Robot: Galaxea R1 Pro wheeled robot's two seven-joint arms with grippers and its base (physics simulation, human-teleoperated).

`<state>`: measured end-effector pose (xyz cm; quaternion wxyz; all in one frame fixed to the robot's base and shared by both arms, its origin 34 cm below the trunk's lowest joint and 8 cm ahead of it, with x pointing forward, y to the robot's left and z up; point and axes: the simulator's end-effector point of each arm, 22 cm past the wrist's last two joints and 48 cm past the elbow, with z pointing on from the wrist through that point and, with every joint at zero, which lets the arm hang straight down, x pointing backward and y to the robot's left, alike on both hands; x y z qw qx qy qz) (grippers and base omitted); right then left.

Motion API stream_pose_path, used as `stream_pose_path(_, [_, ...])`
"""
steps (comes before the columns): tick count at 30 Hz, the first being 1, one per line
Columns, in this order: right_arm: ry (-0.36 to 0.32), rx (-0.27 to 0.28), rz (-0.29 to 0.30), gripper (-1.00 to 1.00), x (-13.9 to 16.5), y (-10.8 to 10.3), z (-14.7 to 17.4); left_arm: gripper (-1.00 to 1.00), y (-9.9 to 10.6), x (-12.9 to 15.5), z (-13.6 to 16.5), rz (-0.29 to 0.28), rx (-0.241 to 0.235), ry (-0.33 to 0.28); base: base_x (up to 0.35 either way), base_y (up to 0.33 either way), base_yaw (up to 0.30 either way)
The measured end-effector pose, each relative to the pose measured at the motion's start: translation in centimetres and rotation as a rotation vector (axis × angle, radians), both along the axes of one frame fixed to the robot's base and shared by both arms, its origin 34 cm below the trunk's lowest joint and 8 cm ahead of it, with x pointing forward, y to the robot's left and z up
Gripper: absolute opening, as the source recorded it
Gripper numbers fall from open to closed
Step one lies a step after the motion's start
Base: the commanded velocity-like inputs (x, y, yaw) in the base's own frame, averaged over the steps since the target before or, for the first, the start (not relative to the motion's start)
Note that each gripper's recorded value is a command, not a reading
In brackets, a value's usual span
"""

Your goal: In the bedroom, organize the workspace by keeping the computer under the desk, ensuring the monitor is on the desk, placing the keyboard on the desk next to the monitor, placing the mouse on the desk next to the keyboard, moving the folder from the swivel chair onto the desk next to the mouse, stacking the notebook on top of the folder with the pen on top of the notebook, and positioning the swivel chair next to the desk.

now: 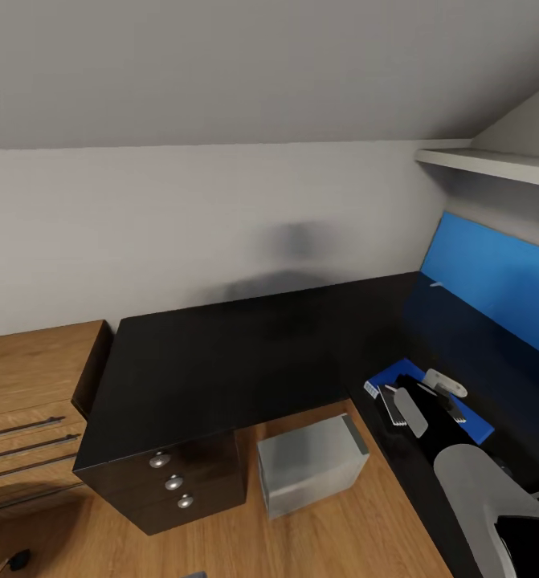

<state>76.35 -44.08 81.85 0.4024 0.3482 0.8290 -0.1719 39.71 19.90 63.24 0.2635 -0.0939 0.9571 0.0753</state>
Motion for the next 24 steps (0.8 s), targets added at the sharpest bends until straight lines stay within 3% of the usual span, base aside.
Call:
stream_pose_path(13, [-0.012, -0.001, 0.003, 1.00, 0.3, 0.2, 0.4, 1.00, 0.0, 0.0, 0.0, 0.001, -0.001, 0.001, 0.000, 0.000, 0.000])
stream_pose_path(15, [-0.034, -0.004, 0.007, 1.00, 0.9, 0.3, 1.3, 1.00, 0.0, 0.0, 0.0, 0.001, -0.001, 0.001, 0.000, 0.000, 0.000])
stream_pose_path(19, [-0.151, -0.020, 0.037, 1.00, 3.7, 1.4, 6.1, 1.00, 0.0, 0.0, 0.0, 0.001, 0.000, 0.000, 0.000, 0.000, 0.000])
stream_pose_path(21, [-0.208, -0.036, 0.060, 1.00, 4.8, 2.6, 8.9, 1.00, 0.0, 0.0, 0.0, 0.002, 0.000, 0.000, 0.000, 0.000, 0.000])
stream_pose_path(24, [-0.231, -0.044, 0.097, 1.00, 5.4, 5.2, 10.2, 1.00, 0.0, 0.0, 0.0, 0.002, 0.000, 0.000, 0.000, 0.000, 0.000])
